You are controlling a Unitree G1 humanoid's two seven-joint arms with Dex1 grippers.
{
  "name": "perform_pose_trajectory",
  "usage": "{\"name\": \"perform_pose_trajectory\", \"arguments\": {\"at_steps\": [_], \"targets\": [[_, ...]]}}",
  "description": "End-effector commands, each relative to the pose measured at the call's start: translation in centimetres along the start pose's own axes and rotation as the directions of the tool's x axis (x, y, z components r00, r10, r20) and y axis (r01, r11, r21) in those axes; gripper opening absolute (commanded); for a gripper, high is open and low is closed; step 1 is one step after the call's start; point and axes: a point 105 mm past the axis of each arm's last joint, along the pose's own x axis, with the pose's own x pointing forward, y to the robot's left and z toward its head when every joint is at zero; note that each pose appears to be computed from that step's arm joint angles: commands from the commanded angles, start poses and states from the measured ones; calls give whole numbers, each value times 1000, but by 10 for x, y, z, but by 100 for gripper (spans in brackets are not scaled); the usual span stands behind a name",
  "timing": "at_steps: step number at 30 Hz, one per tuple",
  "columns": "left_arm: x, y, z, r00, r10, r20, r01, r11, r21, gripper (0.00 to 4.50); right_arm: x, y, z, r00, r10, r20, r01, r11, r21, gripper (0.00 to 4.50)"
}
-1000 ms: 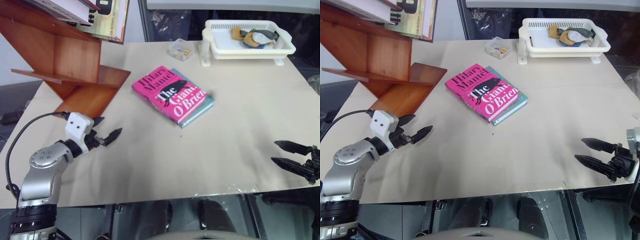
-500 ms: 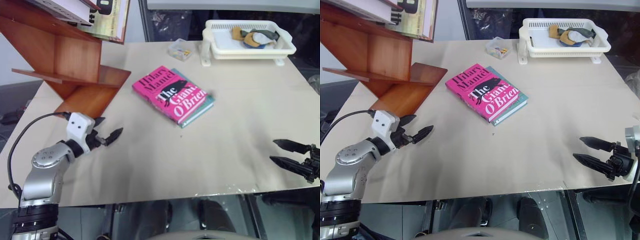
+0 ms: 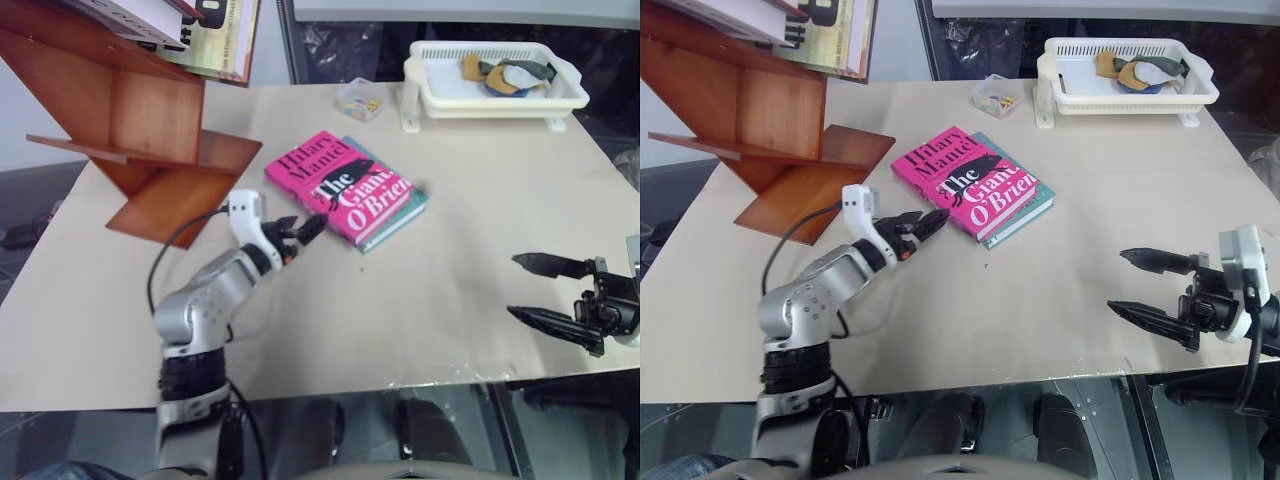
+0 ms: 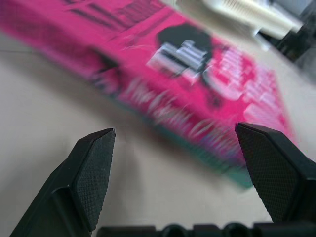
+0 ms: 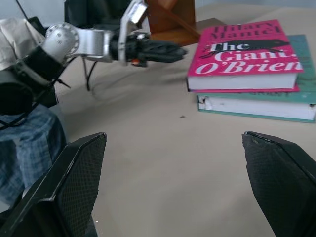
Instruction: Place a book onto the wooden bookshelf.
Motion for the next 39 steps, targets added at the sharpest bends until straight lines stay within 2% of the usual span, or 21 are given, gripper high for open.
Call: {"name": "perform_pose_trajectory", "arguments": {"at_steps": [1, 10, 15, 23, 39], "targets": [[10, -3, 5, 1000, 19, 24, -16, 992, -127, 429, 2, 3, 3, 1000, 1, -20, -2, 999, -52, 450], [23, 2, 5, 998, 27, 49, -8, 939, -345, 429, -5, 5, -2, 998, -50, -28, 48, 998, -45, 450], [32, 3, 18, 994, 3, 112, 46, 900, -433, 429, -6, 5, -2, 998, -60, -29, 59, 997, -45, 450], [41, 24, 31, 989, 31, 144, 47, 861, -507, 429, -7, 5, -3, 997, -67, -33, 66, 997, -43, 450], [54, 42, 29, 992, -16, 122, 87, 799, -595, 429, -8, 8, -1, 998, -70, -7, 70, 997, -30, 450]]}}
